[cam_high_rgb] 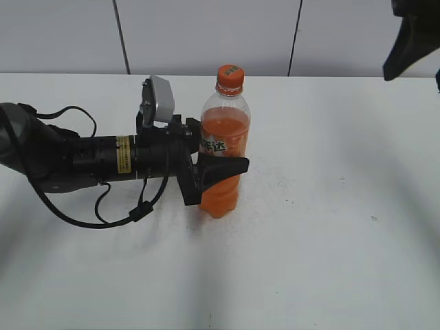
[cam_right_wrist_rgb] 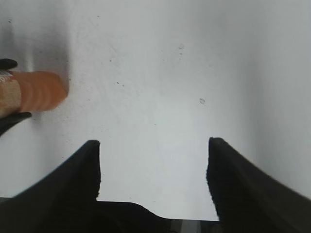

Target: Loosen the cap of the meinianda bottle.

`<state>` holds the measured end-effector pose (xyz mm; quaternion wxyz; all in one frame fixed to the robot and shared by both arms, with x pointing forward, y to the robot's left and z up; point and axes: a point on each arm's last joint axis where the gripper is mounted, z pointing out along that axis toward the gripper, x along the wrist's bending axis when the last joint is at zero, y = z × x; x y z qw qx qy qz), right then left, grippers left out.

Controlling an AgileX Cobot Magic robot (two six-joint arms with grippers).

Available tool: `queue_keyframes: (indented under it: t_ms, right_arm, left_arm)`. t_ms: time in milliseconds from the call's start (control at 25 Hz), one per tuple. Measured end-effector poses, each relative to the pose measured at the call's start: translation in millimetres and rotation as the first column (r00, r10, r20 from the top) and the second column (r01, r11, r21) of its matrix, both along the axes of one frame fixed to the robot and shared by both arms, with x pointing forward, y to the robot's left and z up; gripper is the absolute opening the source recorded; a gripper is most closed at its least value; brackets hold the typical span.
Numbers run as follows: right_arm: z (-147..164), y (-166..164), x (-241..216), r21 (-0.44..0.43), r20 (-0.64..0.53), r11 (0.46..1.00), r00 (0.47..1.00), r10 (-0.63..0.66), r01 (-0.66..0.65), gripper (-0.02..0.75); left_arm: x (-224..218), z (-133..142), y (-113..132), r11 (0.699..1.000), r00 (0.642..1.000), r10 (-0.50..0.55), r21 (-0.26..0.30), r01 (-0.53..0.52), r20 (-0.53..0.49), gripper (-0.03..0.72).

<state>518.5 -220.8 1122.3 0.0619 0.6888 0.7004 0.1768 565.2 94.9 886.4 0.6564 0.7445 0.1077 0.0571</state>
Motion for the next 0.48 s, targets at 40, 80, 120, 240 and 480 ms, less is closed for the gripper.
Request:
queue_keyframes:
  t_ms: [40, 80, 120, 240, 480]
  right_arm:
    - [0, 3, 7, 0.019, -0.006, 1.000, 1.000, 0.000, 0.000, 0.511]
    - [1, 6, 11, 0.038, -0.006, 0.999, 1.000, -0.001, 0.001, 0.511]
    - [1, 8, 14, 0.049, -0.010, 0.999, 1.000, 0.000, 0.000, 0.511]
    - [1, 10, 18, 0.052, -0.005, 0.999, 1.000, 0.005, -0.005, 0.511]
    - [5, 16, 22, 0.099, 0.017, 0.995, 1.000, -0.011, 0.009, 0.479]
  left_arm:
    - [0, 0, 0, 1.000, 1.000, 0.000, 0.000, 0.000, 0.000, 0.419]
    - [0, 0, 0, 1.000, 1.000, 0.000, -0.001, 0.000, 0.000, 0.419]
    - [0, 0, 0, 1.000, 1.000, 0.000, -0.001, 0.000, 0.000, 0.419]
    - [0, 0, 0, 1.000, 1.000, 0.000, -0.001, 0.000, 0.000, 0.419]
    - [0, 0, 0, 1.000, 1.000, 0.000, -0.001, 0.000, 0.000, 0.419]
